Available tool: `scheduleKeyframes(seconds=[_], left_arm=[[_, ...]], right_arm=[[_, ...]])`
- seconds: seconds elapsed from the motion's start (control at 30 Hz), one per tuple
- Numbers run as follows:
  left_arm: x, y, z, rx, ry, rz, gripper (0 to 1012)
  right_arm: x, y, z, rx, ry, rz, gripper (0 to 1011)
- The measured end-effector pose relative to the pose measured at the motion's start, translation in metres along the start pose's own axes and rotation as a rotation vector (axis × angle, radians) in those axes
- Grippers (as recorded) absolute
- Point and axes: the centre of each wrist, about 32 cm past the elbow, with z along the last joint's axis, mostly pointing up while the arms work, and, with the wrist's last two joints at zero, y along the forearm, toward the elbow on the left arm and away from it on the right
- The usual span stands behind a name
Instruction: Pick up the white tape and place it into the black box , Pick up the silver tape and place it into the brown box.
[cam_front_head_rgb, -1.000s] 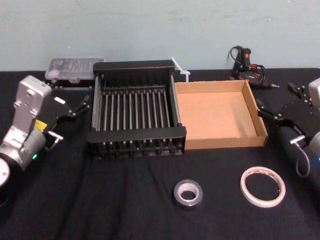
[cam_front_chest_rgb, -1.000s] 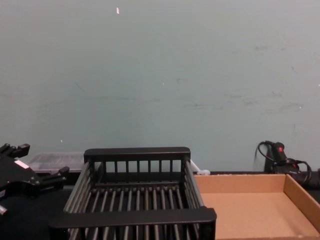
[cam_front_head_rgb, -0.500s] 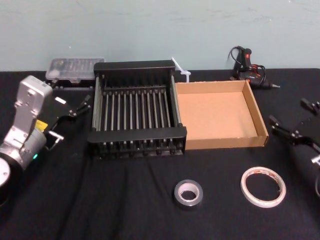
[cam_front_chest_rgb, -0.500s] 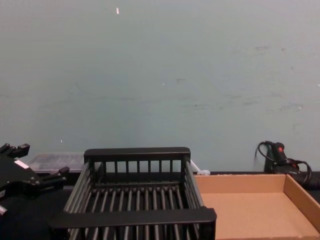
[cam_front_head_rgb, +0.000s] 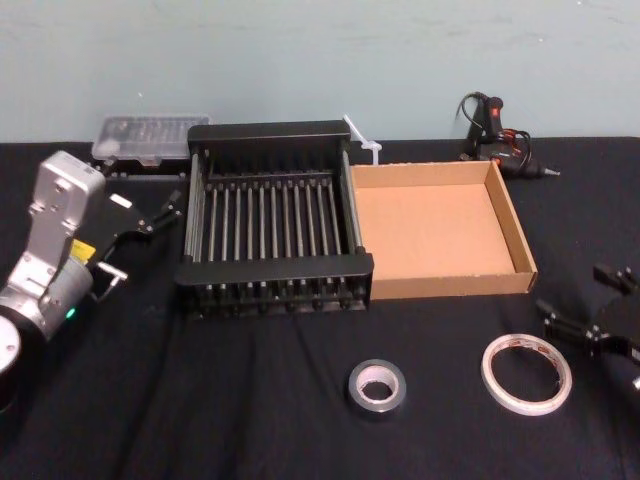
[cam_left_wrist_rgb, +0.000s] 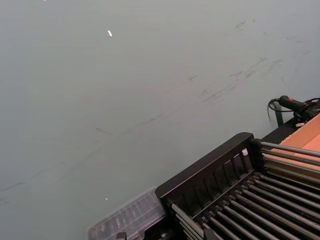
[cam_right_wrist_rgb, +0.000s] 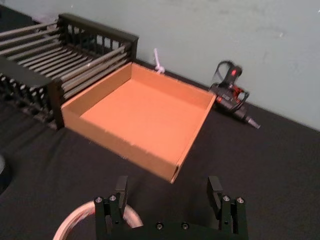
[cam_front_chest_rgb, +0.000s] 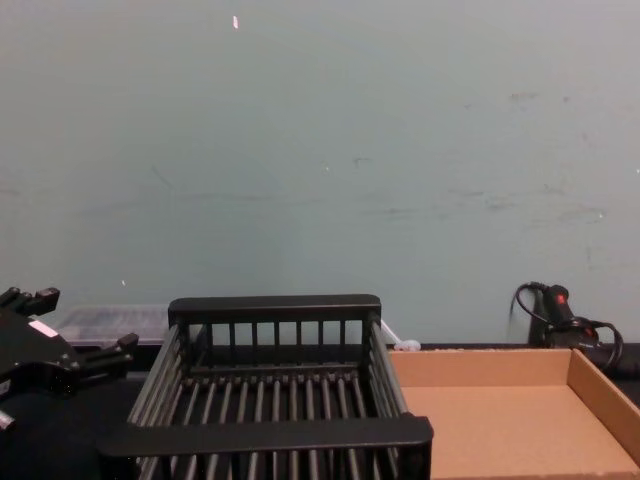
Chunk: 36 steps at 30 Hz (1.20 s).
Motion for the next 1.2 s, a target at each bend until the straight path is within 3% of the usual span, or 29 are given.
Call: scheduleKeyframes(seconds=[0.63,1.2], left_arm=[[0.0000,0.000,0.000,0.000,0.000,0.000,1001],[0.0000,0.000,0.000,0.000,0.000,0.000,1001]], right_arm=[[-0.0079,-0.008,-0.013,-0.113,0.035,0.058,1000],[-0.0084,0.002,-0.021,-0.153,0.073,0.059,1000]])
